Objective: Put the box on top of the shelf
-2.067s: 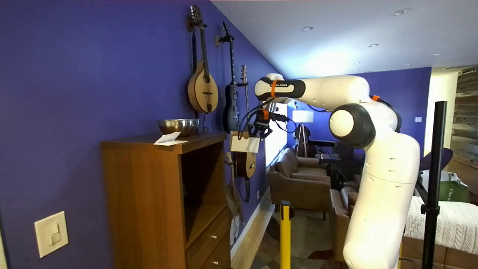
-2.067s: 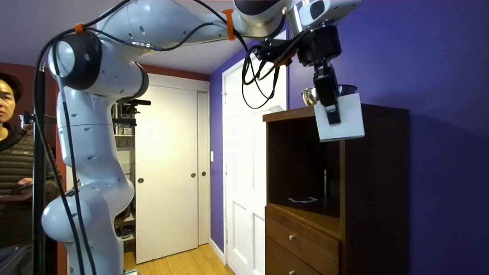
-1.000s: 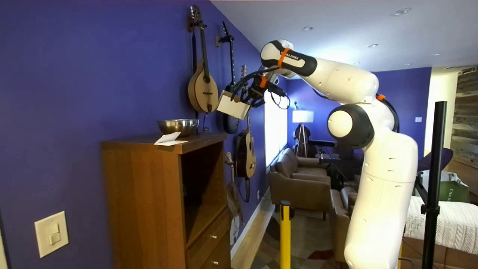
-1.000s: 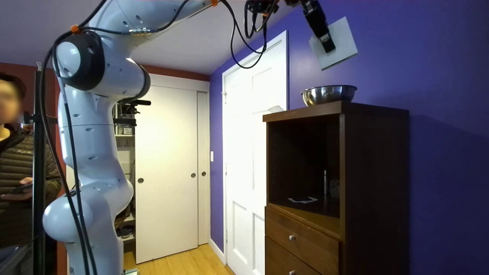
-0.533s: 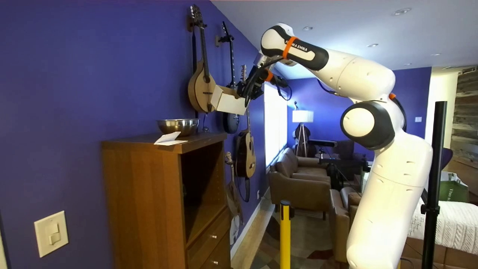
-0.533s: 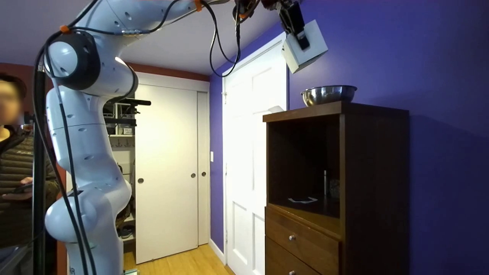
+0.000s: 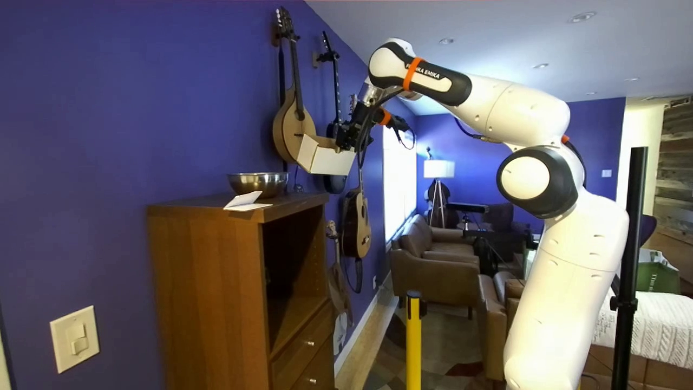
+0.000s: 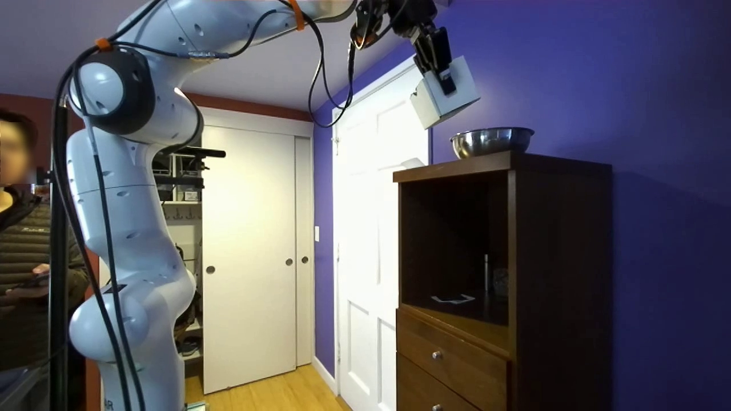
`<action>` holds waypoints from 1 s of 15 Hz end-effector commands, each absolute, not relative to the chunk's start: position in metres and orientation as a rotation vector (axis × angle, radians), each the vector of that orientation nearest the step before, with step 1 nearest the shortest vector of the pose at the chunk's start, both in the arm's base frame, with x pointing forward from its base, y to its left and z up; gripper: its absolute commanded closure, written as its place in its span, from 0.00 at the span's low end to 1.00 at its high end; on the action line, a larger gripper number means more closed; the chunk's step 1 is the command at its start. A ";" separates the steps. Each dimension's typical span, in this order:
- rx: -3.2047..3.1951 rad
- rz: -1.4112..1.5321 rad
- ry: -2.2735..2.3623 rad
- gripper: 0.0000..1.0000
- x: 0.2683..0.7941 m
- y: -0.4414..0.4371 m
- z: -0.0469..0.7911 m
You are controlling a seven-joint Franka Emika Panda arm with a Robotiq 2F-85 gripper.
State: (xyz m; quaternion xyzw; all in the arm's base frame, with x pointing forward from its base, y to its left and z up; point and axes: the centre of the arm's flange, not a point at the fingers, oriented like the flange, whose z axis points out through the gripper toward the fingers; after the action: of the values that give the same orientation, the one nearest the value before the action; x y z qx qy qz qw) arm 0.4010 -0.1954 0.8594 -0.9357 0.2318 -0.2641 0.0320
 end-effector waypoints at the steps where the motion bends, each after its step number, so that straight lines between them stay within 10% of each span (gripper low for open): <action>1: -2.946 -0.708 0.528 0.96 0.414 -0.179 0.842; 15: -2.948 -0.571 0.696 0.96 0.501 -0.174 0.825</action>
State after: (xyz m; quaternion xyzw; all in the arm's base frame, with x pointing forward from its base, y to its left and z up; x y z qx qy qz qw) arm 0.4815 -0.1742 0.8013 -0.9622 0.1972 -0.1845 0.0336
